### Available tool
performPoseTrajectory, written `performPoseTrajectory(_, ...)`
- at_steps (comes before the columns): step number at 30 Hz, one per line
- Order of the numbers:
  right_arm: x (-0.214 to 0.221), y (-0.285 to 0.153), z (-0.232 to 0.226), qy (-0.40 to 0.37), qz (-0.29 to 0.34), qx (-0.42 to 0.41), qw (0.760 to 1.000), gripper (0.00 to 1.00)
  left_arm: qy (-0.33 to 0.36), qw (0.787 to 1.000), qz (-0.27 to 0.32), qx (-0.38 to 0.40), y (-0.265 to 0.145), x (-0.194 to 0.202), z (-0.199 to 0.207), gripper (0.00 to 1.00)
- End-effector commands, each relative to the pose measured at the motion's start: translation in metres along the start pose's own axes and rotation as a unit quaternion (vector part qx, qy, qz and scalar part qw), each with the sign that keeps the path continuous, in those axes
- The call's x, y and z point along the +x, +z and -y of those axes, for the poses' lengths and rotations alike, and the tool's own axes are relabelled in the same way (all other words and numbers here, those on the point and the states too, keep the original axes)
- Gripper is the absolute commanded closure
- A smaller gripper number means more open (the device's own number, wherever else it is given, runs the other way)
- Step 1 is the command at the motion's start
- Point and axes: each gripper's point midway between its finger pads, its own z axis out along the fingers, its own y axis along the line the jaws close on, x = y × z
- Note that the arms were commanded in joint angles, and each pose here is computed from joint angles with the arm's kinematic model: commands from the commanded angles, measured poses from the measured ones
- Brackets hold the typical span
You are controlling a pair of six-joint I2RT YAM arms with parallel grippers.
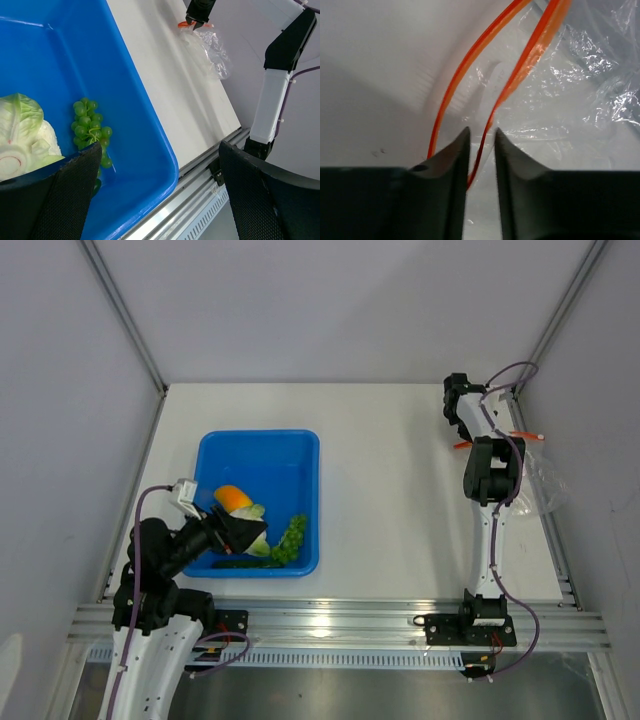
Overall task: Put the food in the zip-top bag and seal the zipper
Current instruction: Pick up the zipper food storage bag at the center of the board.
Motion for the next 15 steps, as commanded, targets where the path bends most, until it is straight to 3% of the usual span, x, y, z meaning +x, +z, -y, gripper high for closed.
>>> performPoseTrajectory(1, -0.012, -0.019, 0.012, 0.021, 0.008, -0.012, 1.000, 0.81, 0.021, 1.000, 0.004, 0.019, -0.008, -0.005, 0.014, 0.01)
performPoseTrajectory(3, -0.006, -0.020, 0.014, 0.017, -0.005, -0.016, 1.000, 1.00, 0.020, 1.000, 0.001, 0.024, -0.009, -0.004, 0.017, 0.01)
performPoseTrajectory(9, 0.003, -0.044, 0.016, 0.025, -0.030, -0.086, 0.996, 1.00, 0.013, 0.999, -0.015, 0.045, -0.015, 0.000, 0.028, 0.00)
performPoseTrajectory(10, 0.021, -0.046, 0.014, 0.005, -0.043, -0.096, 0.994, 1.00, 0.010, 0.999, -0.019, 0.050, -0.016, 0.002, 0.030, 0.00)
performPoseTrajectory(11, 0.010, -0.063, 0.014, 0.021, -0.028, -0.127, 0.991, 1.00, 0.008, 0.998, -0.020, 0.052, -0.016, 0.003, 0.031, 0.01)
performPoseTrajectory(13, 0.030, -0.077, 0.010, -0.003, -0.042, -0.164, 0.986, 1.00, -0.004, 0.998, -0.023, 0.056, -0.017, 0.005, 0.033, 0.00)
performPoseTrajectory(15, 0.021, -0.119, 0.003, -0.012, -0.004, -0.231, 0.973, 1.00, -0.031, 0.998, -0.027, 0.053, -0.017, 0.007, 0.032, 0.01)
